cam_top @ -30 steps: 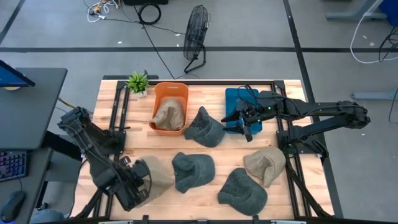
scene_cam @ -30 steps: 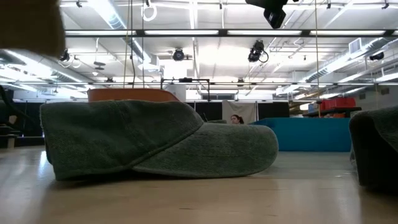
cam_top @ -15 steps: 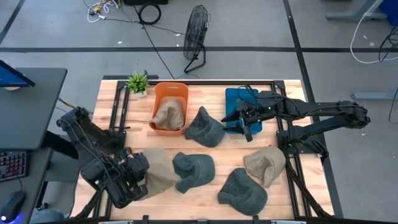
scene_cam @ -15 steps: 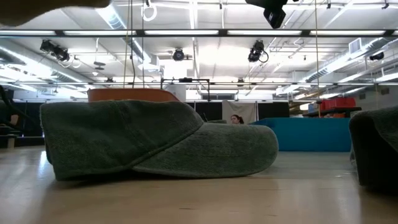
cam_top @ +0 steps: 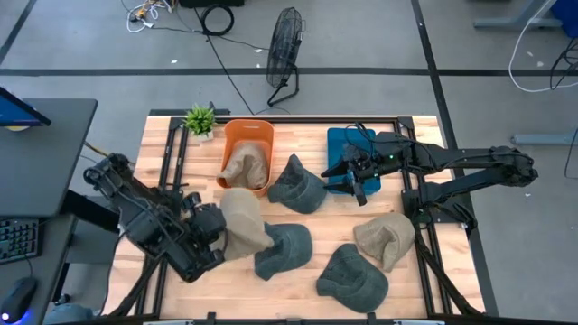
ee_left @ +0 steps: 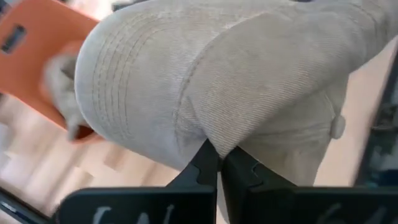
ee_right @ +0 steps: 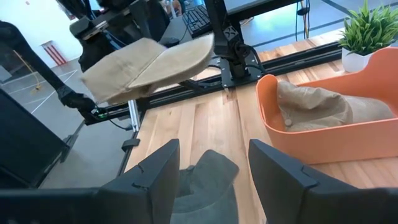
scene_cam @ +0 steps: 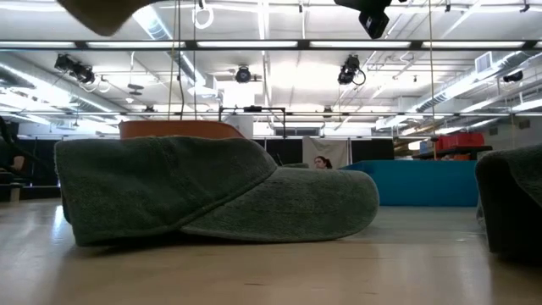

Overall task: Pick & Place hat
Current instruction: Put the left brown cap into the orange bin

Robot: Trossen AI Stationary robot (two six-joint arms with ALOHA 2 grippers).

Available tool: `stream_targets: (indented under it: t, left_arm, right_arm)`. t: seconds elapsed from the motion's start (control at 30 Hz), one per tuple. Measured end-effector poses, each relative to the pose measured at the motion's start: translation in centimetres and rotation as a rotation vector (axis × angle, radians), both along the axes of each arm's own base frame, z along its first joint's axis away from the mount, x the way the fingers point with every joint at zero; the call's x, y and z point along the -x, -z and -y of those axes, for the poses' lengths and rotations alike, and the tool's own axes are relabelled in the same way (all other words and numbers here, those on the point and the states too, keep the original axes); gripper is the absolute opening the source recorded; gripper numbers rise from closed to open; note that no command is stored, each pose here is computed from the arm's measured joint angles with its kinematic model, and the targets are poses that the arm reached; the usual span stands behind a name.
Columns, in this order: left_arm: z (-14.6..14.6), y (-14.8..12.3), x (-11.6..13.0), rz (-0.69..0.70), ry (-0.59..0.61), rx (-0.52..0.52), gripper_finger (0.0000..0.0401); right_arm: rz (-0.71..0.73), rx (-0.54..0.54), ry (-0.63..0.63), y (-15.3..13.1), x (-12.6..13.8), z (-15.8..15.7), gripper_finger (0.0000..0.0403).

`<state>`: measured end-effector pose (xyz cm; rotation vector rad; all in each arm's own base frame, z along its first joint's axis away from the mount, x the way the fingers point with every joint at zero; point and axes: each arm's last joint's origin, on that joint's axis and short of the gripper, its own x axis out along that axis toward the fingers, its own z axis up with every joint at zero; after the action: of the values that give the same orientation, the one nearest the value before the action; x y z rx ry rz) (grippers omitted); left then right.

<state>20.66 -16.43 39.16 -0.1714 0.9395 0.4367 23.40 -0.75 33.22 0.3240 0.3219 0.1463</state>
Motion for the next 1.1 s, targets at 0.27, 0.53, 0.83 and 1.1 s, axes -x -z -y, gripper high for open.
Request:
stream_targets:
  t: [0.27,0.53,0.83,1.1]
  left_arm:
    - [-3.0,-0.4,-1.6,-0.020,0.004,-0.111,0.0004]
    - [-6.8,-0.8,-3.0,-0.082,-0.001,-0.222,0.0004]
    - [-11.1,-0.7,-4.4,-0.181,-0.018,-0.300,0.0004]
    - [-14.3,-0.7,-5.0,-0.304,0.073,-0.393,0.0004]
  right_arm:
    - [0.000,-0.001,-0.001,0.0,0.0,0.0,0.0196]
    - [0.000,0.000,-0.001,0.0,0.0,0.0,0.0196]
    - [0.001,0.007,-0.003,0.0,0.0,0.0,0.0196]
    - [0.005,0.028,-0.009,0.0,0.0,0.0,0.0196]
